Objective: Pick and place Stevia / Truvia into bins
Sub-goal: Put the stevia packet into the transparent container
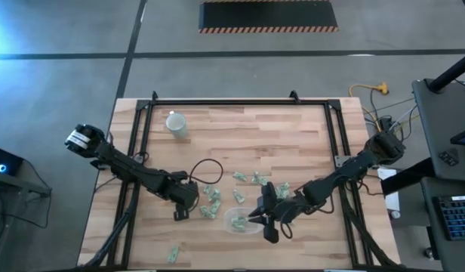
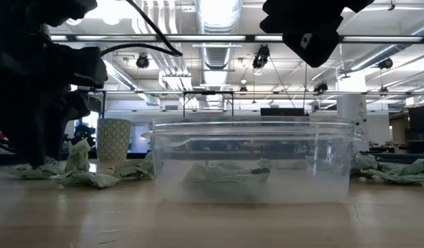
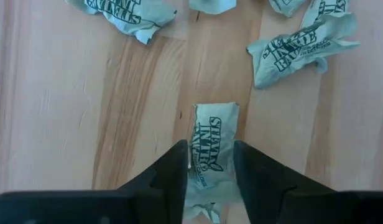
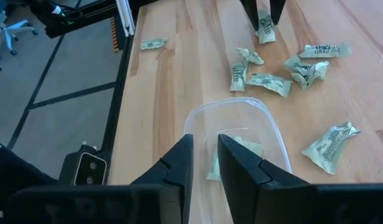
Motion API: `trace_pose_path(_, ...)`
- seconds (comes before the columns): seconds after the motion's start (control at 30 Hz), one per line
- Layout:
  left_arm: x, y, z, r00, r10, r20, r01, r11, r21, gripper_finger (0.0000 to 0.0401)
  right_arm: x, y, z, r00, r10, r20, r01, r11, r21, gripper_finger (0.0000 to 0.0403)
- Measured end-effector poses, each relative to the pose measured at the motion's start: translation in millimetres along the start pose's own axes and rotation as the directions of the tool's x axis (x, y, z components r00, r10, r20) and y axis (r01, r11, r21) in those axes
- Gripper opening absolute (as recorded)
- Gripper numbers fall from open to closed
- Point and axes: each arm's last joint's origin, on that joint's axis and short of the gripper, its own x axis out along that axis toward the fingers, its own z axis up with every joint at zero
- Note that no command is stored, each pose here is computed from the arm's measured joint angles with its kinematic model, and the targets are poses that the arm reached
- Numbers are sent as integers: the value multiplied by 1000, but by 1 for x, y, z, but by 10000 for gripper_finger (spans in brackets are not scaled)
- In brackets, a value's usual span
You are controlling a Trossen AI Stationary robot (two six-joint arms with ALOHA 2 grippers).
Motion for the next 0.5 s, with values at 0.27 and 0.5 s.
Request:
trace_pose_path(0.27, -2, -1, 2, 1000, -6, 7, 6, 1000, 0, 9, -1, -1, -2, 1000, -9, -28, 9, 1000, 10, 63)
trace_pose_path(0.5, -20, -13, 22, 992, -77, 102, 71, 995, 63, 2, -23, -6, -8, 976, -47, -214, 72, 991, 114, 61)
